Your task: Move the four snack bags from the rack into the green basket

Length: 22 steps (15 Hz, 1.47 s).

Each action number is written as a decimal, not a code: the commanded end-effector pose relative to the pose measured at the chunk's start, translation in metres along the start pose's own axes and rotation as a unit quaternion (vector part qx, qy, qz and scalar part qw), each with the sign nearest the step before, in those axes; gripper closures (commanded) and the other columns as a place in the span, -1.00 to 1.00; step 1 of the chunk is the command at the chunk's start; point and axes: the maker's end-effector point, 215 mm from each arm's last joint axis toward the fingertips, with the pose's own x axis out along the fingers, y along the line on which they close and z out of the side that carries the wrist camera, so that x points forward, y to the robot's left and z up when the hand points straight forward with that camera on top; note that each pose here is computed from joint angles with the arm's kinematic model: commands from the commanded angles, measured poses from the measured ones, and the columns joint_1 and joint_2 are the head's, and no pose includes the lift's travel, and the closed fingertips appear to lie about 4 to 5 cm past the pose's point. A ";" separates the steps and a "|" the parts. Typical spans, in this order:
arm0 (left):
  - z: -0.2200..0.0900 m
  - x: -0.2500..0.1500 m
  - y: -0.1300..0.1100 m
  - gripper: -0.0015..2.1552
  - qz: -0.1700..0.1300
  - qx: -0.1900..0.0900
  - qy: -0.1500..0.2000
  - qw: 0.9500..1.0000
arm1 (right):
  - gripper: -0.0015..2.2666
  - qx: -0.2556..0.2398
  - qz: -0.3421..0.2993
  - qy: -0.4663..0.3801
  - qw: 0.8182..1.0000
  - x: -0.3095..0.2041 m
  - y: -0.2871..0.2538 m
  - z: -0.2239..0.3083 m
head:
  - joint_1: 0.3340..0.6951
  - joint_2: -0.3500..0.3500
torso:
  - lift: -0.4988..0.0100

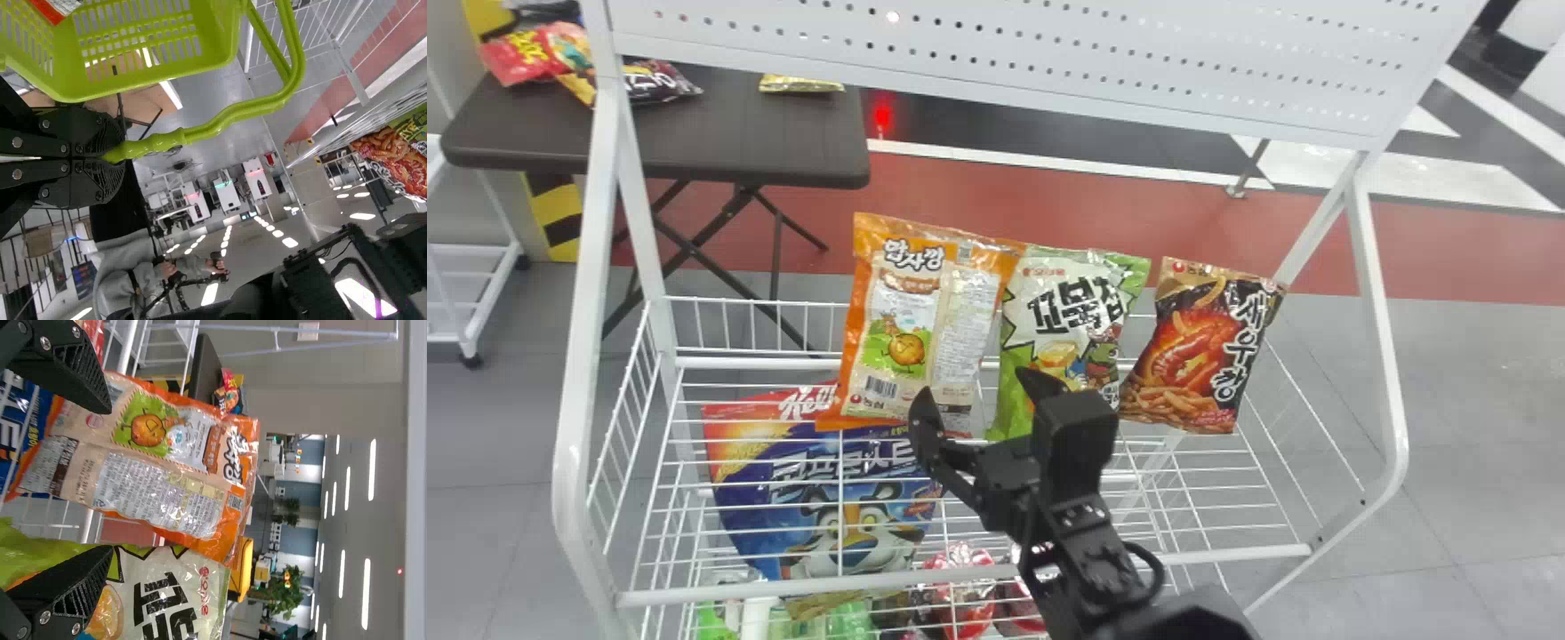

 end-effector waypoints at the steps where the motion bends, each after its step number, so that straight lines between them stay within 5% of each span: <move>1: 0.000 0.000 0.001 0.88 0.001 -0.001 0.000 1.000 | -0.92 0.026 0.006 -0.003 1.000 0.030 -0.002 0.006 | 1.00 -0.79 | 0.96; 4: 0.003 -0.001 0.002 0.88 0.002 0.002 0.001 1.000 | -0.77 0.033 0.021 0.010 0.999 0.054 0.002 0.010 | 1.00 -0.71 | 0.96; 5: 0.003 -0.001 0.002 0.88 0.002 0.002 0.001 1.000 | -0.47 0.032 0.035 0.020 0.999 0.058 0.007 0.007 | 1.00 -0.69 | 0.96; 7: 0.004 -0.003 0.004 0.88 0.003 0.001 0.000 1.000 | 0.75 0.033 0.051 0.033 0.998 0.055 0.016 -0.001 | 1.00 -0.64 | 0.96; 13: 0.007 0.002 0.004 0.88 0.002 0.003 0.002 1.000 | 0.85 0.019 0.088 0.020 0.996 0.009 0.028 0.030 | 1.00 -0.56 | 0.96; 22: 0.015 -0.004 0.012 0.88 0.020 0.004 -0.008 1.000 | 0.85 0.014 0.105 0.184 0.977 -0.141 -0.009 -0.013 | 1.00 -0.83 | 0.96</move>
